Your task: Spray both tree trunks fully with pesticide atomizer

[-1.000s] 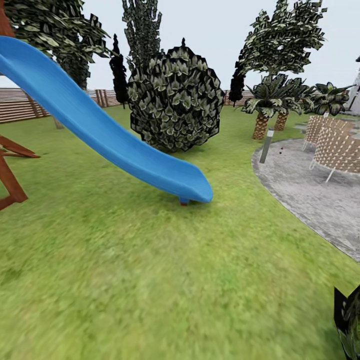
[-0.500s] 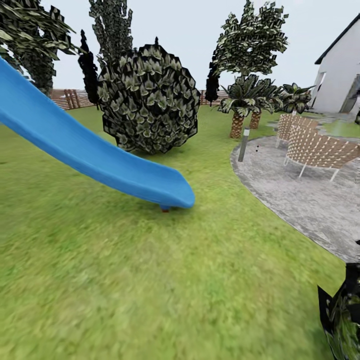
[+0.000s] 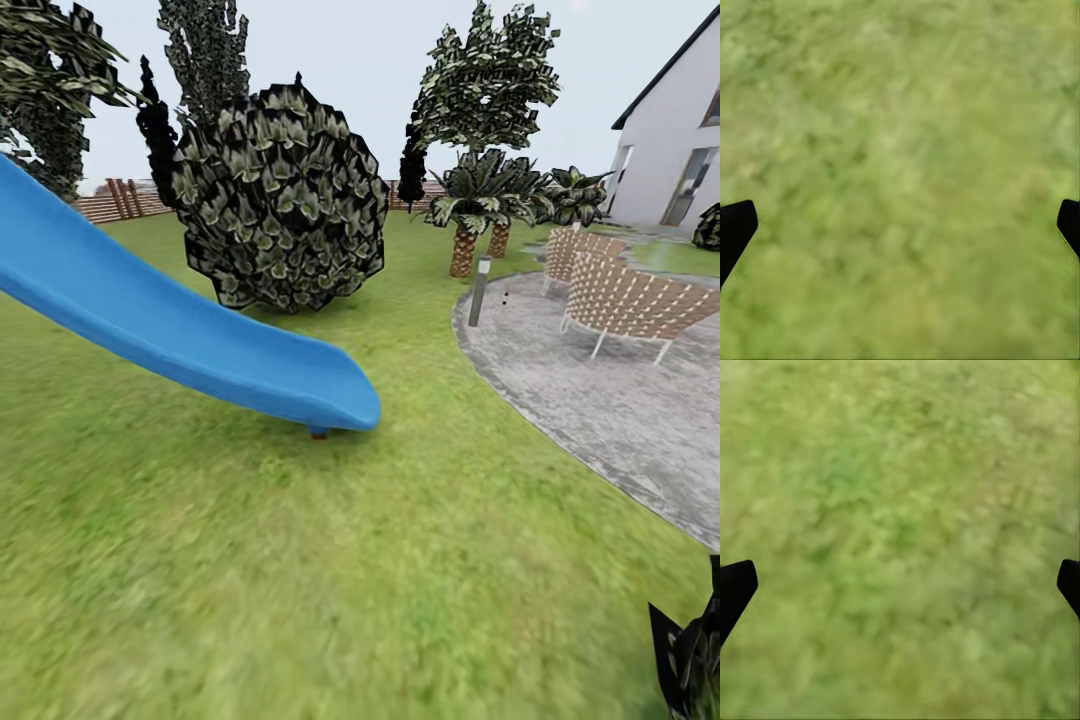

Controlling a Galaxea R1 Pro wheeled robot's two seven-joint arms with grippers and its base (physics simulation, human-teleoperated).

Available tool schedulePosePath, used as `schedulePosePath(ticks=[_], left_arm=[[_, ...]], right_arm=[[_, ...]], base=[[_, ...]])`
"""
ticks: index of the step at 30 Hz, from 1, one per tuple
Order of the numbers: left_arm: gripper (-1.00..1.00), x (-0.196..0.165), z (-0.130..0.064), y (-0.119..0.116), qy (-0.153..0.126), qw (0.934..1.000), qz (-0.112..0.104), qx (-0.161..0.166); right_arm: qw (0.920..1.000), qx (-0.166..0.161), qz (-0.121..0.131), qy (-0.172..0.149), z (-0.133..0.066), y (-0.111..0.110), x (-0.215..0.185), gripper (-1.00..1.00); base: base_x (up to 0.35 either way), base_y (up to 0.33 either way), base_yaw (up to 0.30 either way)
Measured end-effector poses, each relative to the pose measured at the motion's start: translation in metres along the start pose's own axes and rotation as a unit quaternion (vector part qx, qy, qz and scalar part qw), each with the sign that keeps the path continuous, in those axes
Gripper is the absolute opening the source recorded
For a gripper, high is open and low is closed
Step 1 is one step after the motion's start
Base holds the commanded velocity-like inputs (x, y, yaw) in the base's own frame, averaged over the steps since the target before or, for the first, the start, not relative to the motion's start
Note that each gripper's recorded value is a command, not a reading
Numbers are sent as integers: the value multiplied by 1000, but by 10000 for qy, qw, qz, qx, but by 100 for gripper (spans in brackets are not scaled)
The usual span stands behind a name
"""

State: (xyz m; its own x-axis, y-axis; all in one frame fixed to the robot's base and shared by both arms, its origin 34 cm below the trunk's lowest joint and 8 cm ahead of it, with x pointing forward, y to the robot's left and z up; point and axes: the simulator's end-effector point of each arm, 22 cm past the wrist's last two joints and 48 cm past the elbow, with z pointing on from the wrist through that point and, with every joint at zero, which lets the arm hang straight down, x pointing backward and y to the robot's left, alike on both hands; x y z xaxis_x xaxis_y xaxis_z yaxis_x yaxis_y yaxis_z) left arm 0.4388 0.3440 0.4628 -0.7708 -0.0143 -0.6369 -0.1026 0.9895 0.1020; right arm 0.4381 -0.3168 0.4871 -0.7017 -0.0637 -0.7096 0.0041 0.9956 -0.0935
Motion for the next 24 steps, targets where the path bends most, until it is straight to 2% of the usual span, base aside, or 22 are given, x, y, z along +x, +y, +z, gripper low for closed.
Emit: schedulePosePath(ticks=[24], left_arm=[[100,0,0,0,0,10000,0,0]], right_arm=[[10000,0,1,0,0,0,0,100]], base=[[339,0,0]])
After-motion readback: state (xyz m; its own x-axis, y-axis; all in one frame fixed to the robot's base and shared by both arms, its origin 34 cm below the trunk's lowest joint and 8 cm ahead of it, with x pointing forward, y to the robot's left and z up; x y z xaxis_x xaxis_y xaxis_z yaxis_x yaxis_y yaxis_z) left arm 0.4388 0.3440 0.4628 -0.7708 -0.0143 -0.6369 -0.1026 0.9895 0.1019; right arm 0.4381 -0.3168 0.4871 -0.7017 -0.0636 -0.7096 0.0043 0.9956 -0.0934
